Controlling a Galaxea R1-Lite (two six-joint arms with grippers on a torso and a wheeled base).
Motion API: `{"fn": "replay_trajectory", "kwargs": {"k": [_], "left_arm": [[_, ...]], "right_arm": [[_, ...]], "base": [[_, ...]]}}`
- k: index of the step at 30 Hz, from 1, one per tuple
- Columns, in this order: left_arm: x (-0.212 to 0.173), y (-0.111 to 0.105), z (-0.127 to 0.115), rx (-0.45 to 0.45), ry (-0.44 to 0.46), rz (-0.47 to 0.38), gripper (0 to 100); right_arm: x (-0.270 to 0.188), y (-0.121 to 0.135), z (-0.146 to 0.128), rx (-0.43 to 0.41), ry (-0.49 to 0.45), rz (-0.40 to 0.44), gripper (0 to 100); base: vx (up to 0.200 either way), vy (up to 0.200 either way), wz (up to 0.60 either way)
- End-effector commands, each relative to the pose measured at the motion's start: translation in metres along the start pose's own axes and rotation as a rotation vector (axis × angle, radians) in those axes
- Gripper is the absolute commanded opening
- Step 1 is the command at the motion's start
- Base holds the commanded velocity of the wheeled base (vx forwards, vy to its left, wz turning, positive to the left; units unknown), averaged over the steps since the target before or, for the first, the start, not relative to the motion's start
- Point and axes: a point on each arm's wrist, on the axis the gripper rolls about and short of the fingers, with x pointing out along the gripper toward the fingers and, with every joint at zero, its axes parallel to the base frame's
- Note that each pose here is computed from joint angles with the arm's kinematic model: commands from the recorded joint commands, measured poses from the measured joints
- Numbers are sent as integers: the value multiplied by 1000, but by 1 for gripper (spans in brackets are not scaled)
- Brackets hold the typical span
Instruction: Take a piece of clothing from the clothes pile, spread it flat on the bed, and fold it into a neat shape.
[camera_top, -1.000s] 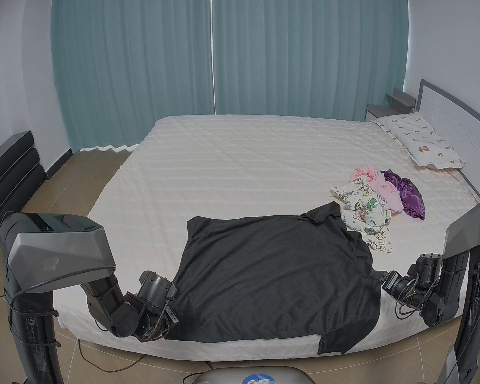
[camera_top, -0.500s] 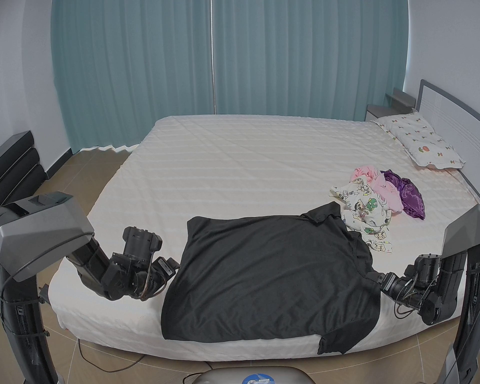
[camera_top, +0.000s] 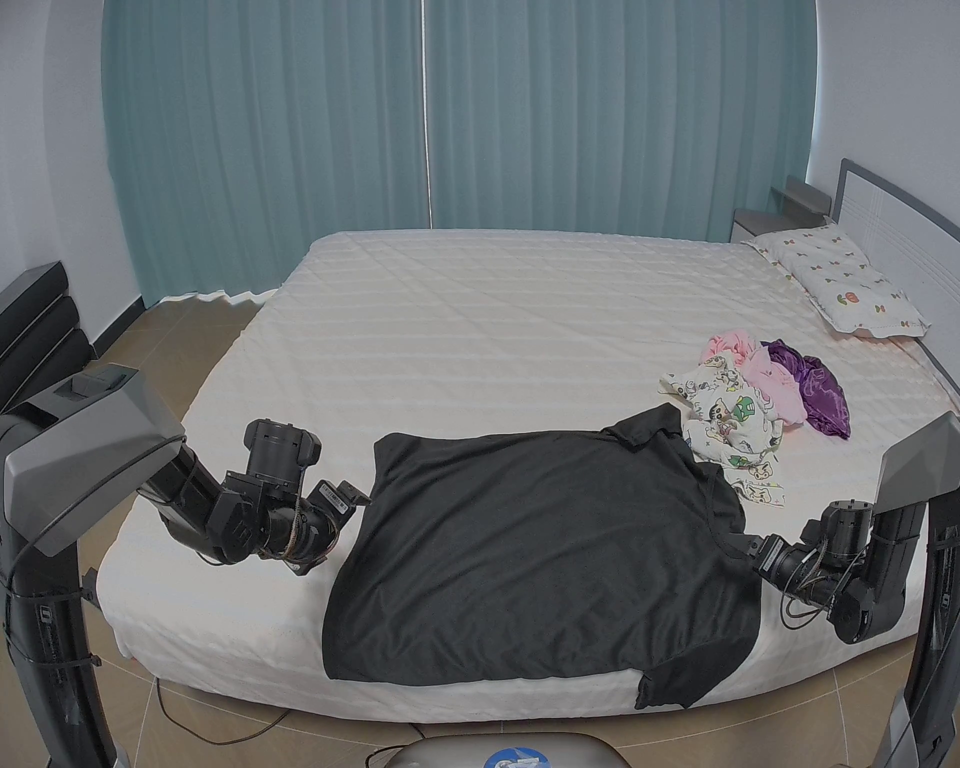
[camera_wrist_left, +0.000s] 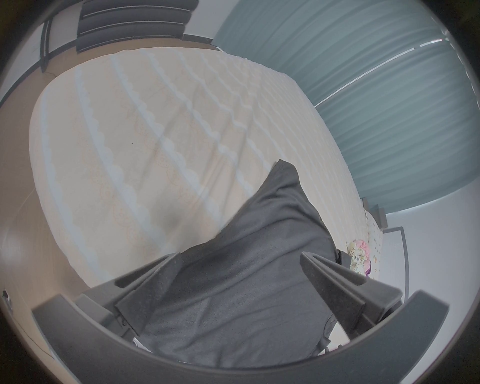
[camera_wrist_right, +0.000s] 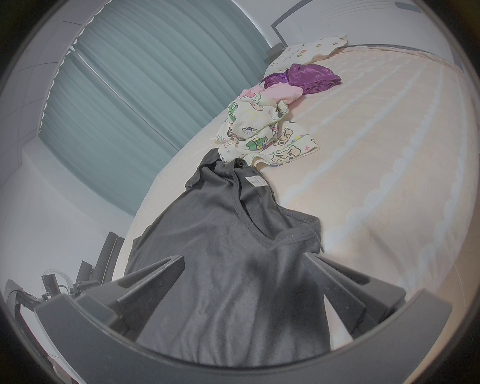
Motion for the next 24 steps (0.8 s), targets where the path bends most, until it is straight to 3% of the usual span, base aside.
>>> {"fn": "replay_trajectory", "kwargs": {"k": [1, 10, 17, 24], "left_arm": [[1, -1, 0, -2, 1, -4, 100], [3, 1, -1, -3, 3, 0, 100], [6, -2, 1, -3, -2, -11, 100], [30, -23, 11, 14, -49, -40, 100]], "right_arm": [[1, 3, 3, -5, -14, 11, 100], [7, 14, 9, -25, -40, 51, 100], [19, 28, 9, -46, -52, 91, 100], [23, 38, 9, -58, -73, 109, 100]], "base": [[200, 0, 0], [200, 0, 0], [0, 0, 0], [0, 0, 0]]}}
